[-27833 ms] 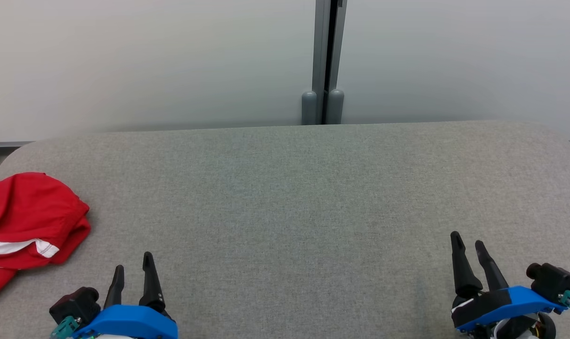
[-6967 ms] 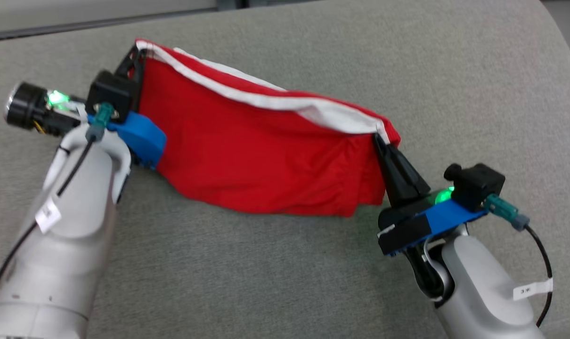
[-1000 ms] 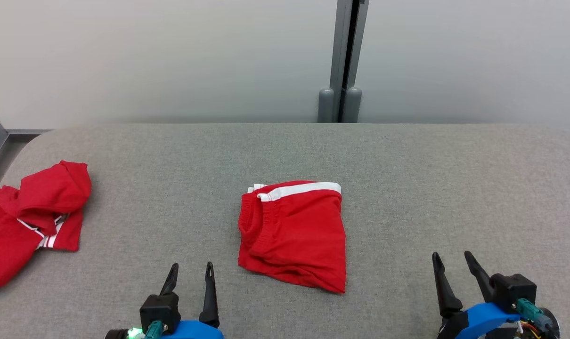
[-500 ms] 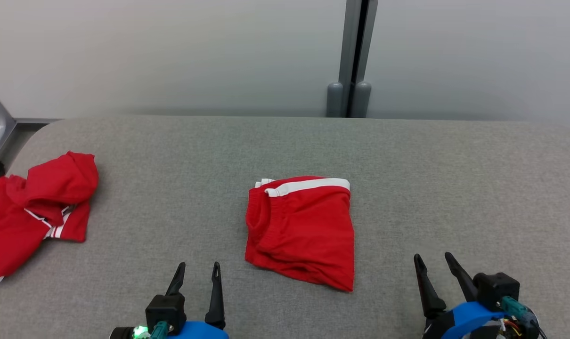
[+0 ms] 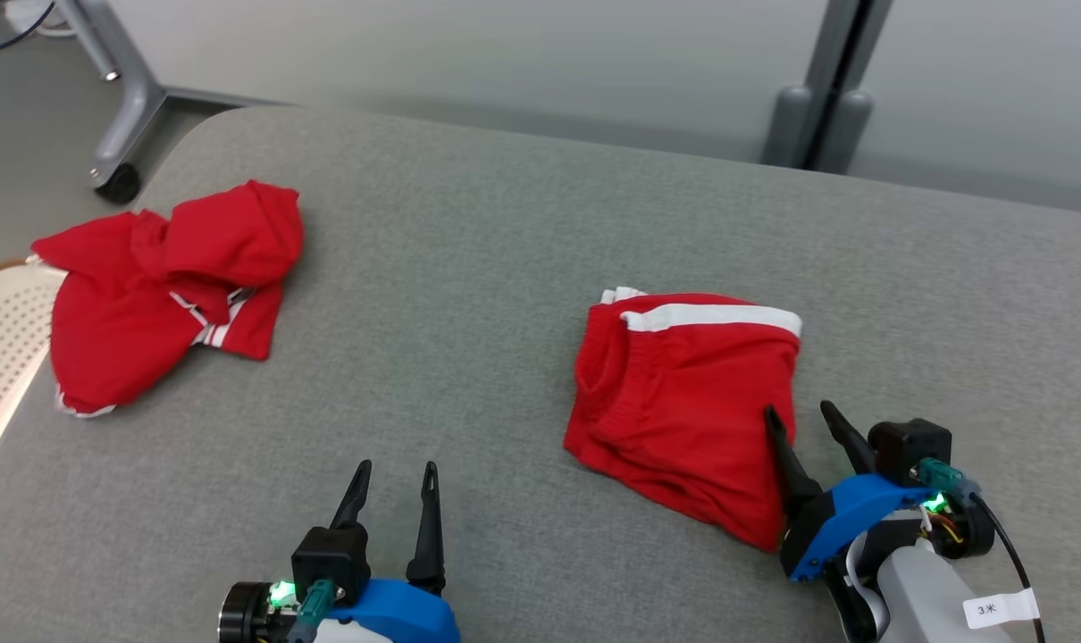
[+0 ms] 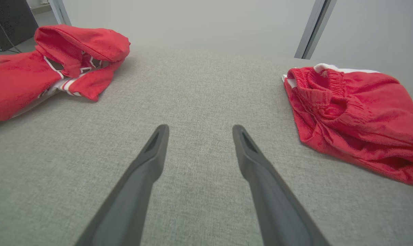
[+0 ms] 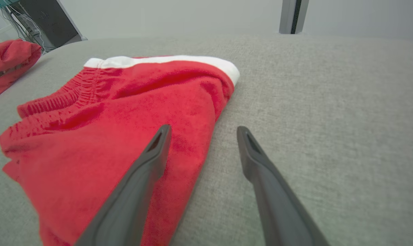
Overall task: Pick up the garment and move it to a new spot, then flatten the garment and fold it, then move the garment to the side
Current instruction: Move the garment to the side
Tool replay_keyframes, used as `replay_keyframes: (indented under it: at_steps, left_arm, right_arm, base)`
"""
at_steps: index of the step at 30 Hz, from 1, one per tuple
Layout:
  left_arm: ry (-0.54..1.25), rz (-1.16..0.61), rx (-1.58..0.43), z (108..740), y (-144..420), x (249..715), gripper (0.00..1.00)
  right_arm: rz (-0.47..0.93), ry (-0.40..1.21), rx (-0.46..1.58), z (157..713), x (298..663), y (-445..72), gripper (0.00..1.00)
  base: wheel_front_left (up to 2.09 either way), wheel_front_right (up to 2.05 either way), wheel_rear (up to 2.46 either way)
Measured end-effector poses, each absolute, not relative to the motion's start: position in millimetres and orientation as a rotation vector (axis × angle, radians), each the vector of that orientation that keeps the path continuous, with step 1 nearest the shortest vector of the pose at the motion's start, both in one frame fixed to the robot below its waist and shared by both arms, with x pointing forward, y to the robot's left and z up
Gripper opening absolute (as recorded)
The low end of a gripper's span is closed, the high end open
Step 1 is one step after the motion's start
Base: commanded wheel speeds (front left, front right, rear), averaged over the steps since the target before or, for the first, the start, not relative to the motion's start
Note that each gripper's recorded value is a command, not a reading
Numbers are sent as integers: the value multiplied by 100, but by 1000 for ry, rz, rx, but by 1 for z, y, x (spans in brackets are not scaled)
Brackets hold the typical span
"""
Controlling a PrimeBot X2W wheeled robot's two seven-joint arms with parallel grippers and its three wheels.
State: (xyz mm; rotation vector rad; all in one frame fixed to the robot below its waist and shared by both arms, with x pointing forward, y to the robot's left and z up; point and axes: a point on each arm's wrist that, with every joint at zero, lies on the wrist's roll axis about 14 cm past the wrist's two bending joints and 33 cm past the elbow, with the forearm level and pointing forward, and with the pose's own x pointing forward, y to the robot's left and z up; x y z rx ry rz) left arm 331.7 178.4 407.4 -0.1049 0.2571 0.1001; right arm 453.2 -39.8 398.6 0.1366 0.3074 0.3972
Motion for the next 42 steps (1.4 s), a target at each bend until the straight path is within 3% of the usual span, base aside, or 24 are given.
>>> replay_keyframes:
  at_steps: [5,6,8,18,29,42]
  left_arm:
    - [268,140,-114,405,188,327,100]
    - [267,141,-115,405,188,328,100]
    - [266,133,-114,405,185,330,100]
    - [262,-23,-128,405,142,352,100]
    - [250,-501,-161,411,-9,389,100]
    - [236,-763,-178,423,-98,379,100]
  right_arm:
    - [409,401,146,370,450,-30,98]
    - [410,403,146,370,451,-29,44]
    - [403,392,154,373,456,-30,0]
    - [307,313,176,394,460,-70,0]
    - [13,288,185,401,412,-189,0]
    - [-222,247,218,416,351,-264,0]
  base:
    - [0,0,0]
    - [0,0,0]
    - [0,0,0]
    - [0,0,0]
    - [0,0,0]
    - [0,0,0]
